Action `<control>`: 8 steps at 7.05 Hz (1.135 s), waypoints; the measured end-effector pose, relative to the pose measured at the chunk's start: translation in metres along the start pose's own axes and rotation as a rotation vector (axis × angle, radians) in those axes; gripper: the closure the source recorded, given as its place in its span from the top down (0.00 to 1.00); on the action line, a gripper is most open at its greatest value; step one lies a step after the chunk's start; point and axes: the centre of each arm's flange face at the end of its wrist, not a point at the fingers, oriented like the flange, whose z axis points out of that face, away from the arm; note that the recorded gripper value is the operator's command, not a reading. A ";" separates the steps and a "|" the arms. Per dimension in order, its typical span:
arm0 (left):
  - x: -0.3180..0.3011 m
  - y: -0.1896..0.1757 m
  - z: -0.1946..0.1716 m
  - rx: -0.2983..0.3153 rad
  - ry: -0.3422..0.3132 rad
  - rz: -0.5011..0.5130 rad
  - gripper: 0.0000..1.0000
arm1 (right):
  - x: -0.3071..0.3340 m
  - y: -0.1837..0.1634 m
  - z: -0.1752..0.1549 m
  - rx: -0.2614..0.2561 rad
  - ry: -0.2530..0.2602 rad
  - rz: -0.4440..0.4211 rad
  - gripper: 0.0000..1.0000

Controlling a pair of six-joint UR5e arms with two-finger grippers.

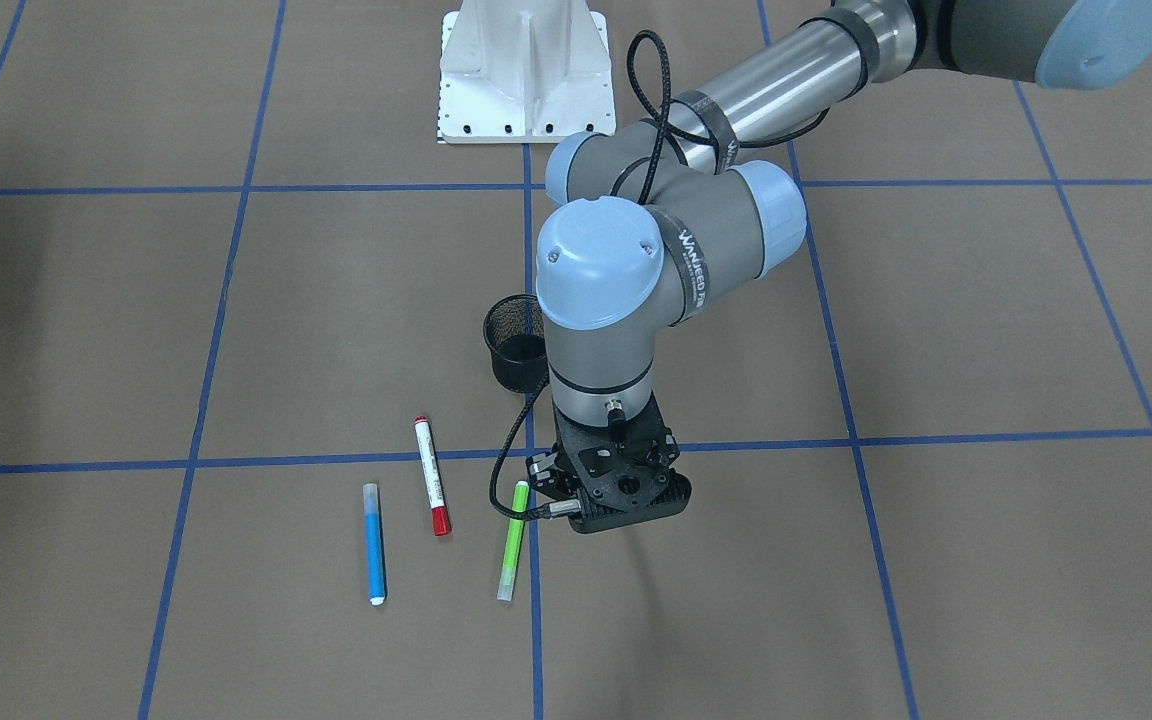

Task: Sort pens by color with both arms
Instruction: 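Lower the yellow highlighter beside the green highlighter and open the left gripper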

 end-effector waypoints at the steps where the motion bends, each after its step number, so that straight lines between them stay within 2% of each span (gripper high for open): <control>1: 0.002 -0.001 0.002 0.006 0.012 -0.011 0.00 | 0.000 0.000 0.001 -0.001 0.001 0.002 1.00; 4: 0.006 -0.004 0.011 0.056 0.047 -0.041 0.00 | 0.006 -0.001 0.006 -0.012 0.006 -0.022 1.00; 6: 0.012 0.009 0.025 0.074 0.047 -0.053 0.00 | 0.026 0.002 0.024 -0.054 0.024 -0.167 1.00; 8: 0.013 0.024 0.043 0.081 0.028 -0.048 0.00 | 0.042 0.003 0.038 -0.083 0.035 -0.227 1.00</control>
